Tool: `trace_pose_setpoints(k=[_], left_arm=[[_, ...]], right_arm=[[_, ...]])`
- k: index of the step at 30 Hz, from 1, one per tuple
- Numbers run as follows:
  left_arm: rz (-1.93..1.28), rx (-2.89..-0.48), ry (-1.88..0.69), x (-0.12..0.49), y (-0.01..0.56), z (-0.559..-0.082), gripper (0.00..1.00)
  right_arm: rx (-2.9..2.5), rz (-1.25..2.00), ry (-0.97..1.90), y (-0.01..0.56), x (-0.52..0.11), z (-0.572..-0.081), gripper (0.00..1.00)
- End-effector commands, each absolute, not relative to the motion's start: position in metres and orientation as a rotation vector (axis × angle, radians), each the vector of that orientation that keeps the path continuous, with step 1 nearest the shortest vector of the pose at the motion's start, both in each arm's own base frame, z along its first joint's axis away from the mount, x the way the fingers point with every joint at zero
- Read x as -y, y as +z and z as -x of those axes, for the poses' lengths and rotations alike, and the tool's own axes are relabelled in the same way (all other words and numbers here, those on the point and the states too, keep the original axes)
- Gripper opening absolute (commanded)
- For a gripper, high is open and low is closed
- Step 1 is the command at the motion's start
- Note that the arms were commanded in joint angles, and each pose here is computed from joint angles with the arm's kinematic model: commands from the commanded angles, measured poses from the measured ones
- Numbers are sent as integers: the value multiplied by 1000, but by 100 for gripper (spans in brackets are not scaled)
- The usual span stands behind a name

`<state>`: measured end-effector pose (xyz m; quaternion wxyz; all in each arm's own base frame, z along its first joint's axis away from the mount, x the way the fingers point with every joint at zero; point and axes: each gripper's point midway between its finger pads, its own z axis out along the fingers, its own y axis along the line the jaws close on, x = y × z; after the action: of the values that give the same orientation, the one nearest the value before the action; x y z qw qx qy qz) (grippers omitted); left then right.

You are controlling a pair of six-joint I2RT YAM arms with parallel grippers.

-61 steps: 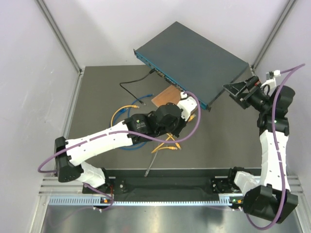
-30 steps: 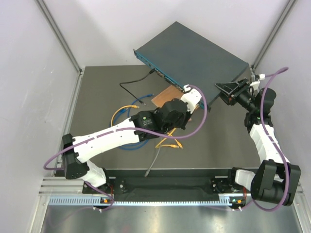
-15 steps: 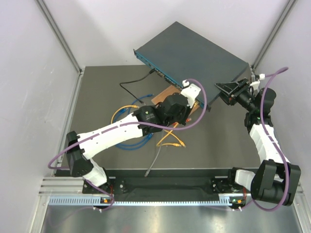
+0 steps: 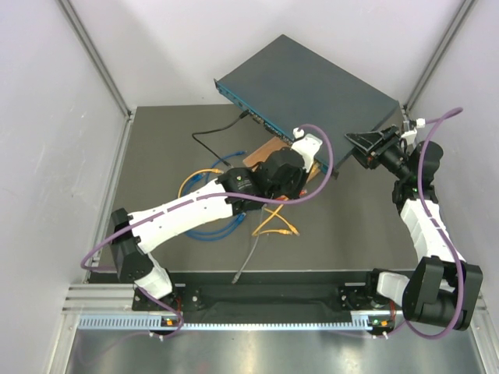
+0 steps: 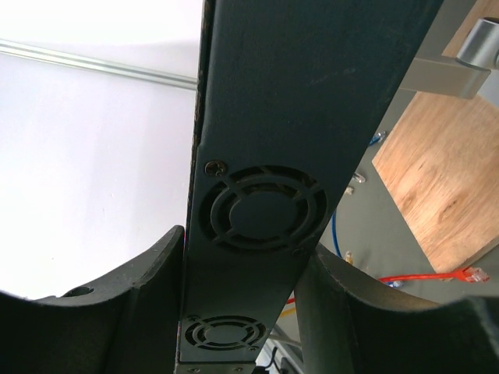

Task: Insert the plug into the switch port

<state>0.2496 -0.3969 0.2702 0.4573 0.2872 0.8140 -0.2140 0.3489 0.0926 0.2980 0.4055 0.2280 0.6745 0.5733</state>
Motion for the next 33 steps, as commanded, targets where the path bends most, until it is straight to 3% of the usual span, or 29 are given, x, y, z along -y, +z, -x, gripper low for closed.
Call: trace_pose_setpoints(k=[1,14,23,33], left_arm=[[-593,-1971,-555,400,295,-267,0],[-544,-1945,-738,419,333,-268,0],[-551,-2005,-874,434,325,-256,0],[-506,-1983,-789,429,323,-284,0]], right_arm=[[-1638,-367,1365,323,-97,-349,0],[-1646,-352,1355,319,-99,-347,0],[-1645,-348,1355,319,-100,-347,0],[-1649,-344,1360,317,-103,-346,0]])
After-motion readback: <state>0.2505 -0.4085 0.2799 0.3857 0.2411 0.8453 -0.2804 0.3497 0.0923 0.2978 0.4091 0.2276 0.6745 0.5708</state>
